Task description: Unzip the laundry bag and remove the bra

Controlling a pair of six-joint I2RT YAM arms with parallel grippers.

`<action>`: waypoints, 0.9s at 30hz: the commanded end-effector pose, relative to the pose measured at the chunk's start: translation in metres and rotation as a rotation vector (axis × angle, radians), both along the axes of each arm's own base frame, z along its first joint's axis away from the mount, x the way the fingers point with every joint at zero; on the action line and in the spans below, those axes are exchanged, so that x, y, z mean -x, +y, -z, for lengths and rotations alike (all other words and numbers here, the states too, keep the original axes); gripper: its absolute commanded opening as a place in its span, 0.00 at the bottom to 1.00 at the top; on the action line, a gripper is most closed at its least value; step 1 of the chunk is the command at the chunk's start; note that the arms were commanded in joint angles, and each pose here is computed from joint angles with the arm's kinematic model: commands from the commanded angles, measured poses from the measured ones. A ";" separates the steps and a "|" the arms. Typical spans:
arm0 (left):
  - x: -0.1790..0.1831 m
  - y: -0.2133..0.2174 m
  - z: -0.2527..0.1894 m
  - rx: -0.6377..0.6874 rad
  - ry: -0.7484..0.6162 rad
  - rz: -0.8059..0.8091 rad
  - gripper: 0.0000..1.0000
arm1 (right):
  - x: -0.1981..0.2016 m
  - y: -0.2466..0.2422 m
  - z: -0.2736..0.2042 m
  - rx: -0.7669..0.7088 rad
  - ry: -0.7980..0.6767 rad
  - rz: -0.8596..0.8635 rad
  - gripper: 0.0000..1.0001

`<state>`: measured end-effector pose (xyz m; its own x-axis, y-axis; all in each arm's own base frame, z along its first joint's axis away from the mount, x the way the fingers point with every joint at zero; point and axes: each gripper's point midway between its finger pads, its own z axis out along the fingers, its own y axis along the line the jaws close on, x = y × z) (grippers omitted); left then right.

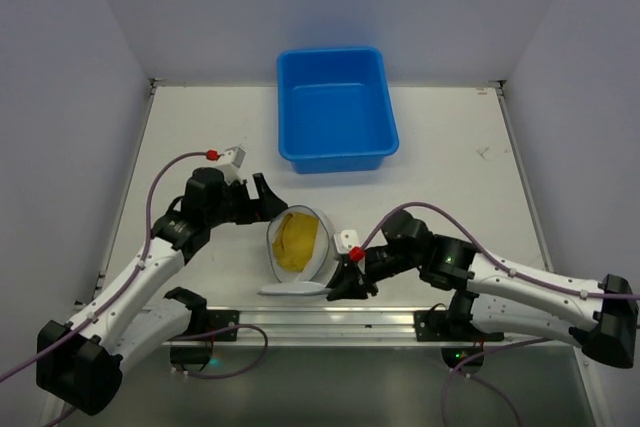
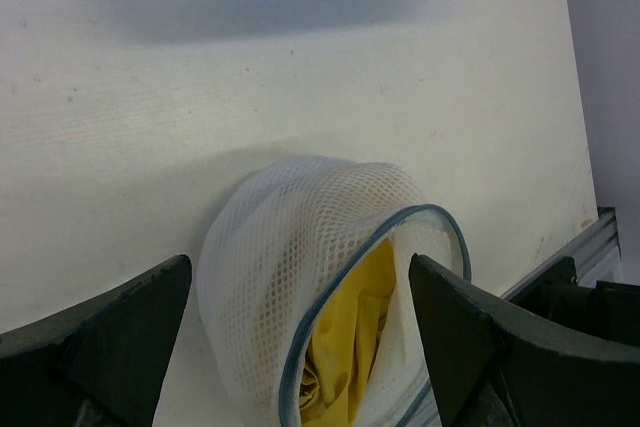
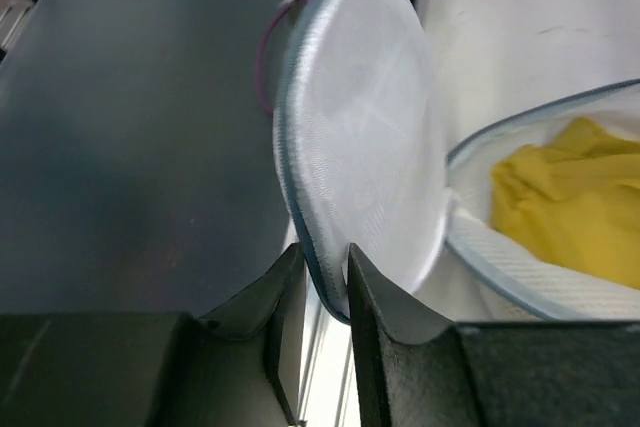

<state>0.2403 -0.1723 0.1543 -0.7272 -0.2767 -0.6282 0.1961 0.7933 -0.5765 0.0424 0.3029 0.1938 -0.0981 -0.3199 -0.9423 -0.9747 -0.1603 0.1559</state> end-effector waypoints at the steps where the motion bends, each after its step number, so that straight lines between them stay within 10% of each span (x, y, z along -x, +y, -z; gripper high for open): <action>1: 0.013 -0.011 0.003 0.018 0.003 0.121 0.93 | 0.029 0.000 0.005 0.063 -0.032 -0.183 0.28; 11: 0.017 -0.008 0.005 -0.010 -0.015 0.144 0.88 | 0.003 0.016 -0.009 0.046 -0.031 -0.001 0.50; 20: 0.018 -0.007 0.025 -0.028 0.022 0.147 0.82 | 0.051 0.003 -0.038 -0.002 0.076 -0.264 0.85; 27: 0.018 -0.006 0.029 -0.030 0.015 0.144 0.60 | -0.031 0.051 -0.006 0.117 0.124 0.225 0.85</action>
<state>0.2202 -0.1762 0.1220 -0.7872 -0.1669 -0.5937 0.2553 0.7881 -0.5601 0.0329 0.3268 0.1987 -0.1819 -0.4120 -0.8928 -0.9557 -0.1396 0.2591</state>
